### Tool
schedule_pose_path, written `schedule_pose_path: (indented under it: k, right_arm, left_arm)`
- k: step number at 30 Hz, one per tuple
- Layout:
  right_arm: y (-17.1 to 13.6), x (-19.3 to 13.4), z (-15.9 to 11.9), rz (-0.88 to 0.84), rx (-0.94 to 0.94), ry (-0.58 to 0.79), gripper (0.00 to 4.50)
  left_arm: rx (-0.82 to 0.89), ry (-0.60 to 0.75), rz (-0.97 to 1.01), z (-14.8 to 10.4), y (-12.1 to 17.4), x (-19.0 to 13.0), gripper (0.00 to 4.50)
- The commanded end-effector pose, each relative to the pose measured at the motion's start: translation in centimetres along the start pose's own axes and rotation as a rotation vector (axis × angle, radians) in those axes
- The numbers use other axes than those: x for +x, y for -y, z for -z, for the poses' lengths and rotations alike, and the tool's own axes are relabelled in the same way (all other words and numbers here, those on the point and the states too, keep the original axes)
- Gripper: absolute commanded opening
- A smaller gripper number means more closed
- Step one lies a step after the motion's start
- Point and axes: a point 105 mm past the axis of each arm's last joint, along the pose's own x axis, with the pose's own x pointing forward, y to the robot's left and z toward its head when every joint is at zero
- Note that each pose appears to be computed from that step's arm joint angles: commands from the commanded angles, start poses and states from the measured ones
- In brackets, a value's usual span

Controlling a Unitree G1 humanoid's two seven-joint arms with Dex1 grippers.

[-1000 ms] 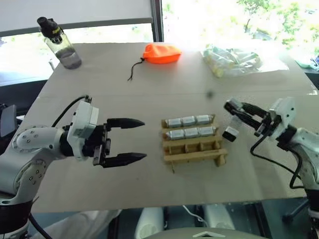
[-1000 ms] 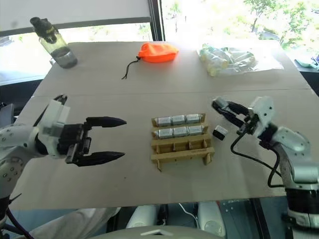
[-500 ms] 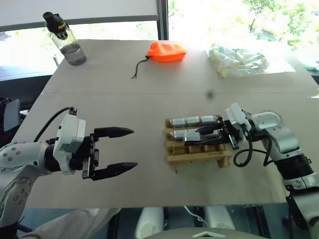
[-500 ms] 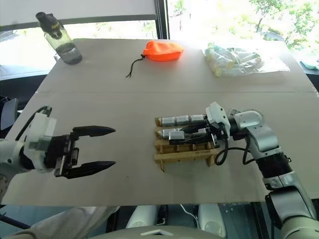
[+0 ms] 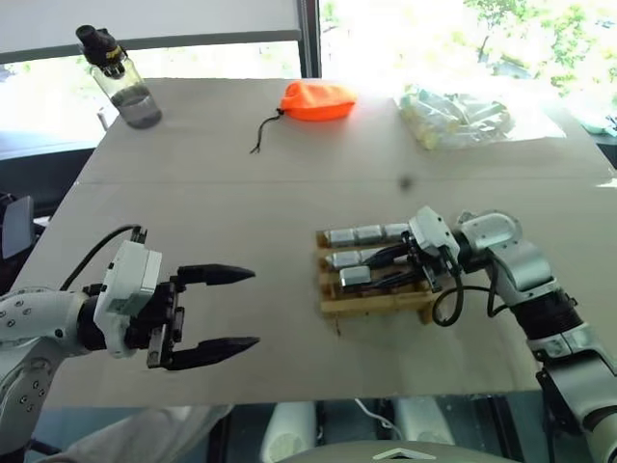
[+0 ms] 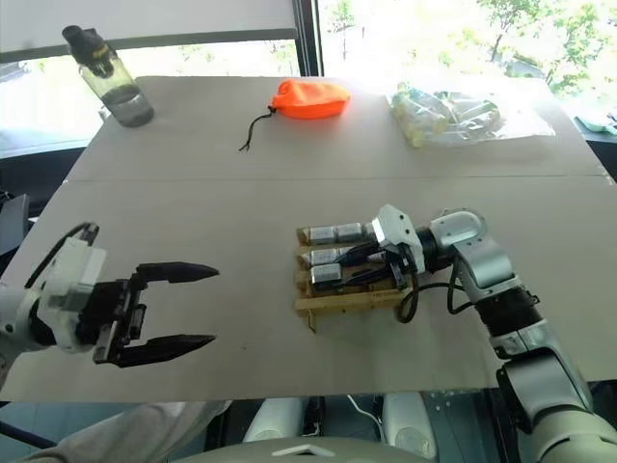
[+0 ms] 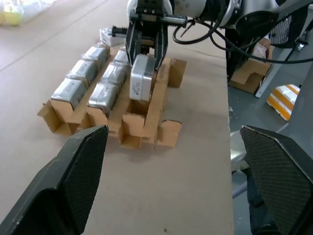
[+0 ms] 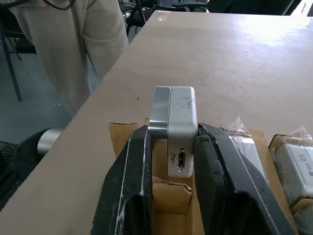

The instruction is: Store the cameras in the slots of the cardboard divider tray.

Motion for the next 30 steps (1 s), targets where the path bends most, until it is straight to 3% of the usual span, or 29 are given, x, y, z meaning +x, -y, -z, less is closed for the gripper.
schedule_pose_path:
  k: [1,13,30]
  right_arm:
    - [0.1,0.5,-0.8,-0.026,-0.046,0.0,0.64]
    - [0.3,0.1,1.5,0.007,-0.049,-0.064,0.64]
    - [0.1,0.8,2.3,-0.005,0.013,-0.072,0.64]
  left_arm:
    - [0.052,-0.032,0.006,-0.4,0.2,-0.5,4.5]
    - [0.069,-0.042,0.011,-0.1,0.1,-0.5,4.5]
    - [0.075,-0.036,0.018,-0.3,-0.1,-0.5,4.5]
